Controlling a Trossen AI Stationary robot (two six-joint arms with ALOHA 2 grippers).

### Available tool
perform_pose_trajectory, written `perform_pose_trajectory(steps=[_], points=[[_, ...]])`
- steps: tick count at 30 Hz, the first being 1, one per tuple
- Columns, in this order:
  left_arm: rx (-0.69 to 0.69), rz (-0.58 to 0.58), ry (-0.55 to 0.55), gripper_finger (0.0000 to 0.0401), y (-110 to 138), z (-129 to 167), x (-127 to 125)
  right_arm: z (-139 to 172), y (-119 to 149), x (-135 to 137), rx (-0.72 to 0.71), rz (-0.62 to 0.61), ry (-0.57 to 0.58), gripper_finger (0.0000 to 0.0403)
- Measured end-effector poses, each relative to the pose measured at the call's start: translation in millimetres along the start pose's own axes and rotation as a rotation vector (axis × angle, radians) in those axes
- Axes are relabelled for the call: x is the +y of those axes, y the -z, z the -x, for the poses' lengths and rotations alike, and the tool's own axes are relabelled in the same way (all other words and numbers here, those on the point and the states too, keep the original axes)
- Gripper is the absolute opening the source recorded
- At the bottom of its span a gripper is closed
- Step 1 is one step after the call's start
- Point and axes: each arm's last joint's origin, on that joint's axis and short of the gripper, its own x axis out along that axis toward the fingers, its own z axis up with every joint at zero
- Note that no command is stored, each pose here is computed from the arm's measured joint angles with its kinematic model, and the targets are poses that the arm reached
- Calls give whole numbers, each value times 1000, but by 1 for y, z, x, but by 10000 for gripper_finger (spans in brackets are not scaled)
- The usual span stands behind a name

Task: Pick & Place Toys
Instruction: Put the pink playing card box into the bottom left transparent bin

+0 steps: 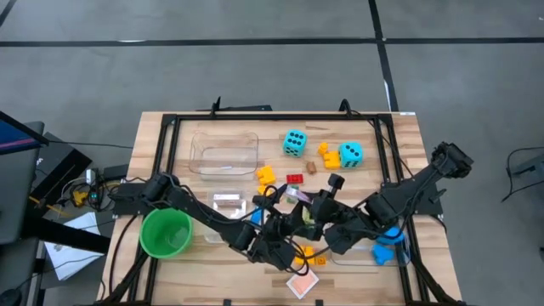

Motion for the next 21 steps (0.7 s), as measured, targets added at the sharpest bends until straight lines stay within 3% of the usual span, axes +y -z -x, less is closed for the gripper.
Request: perform_pose_trajectory(steps=[7,12,21], points=[[-2,-7,0,342,0,2,0,10,0,0,-24,12,2,58],[-9,-76,5,332,0,8,0,14,3,-4,-17,8,17,58],[-63,-172,69,318,6,48,-1,32,11,-7,13,47,-24,58]])
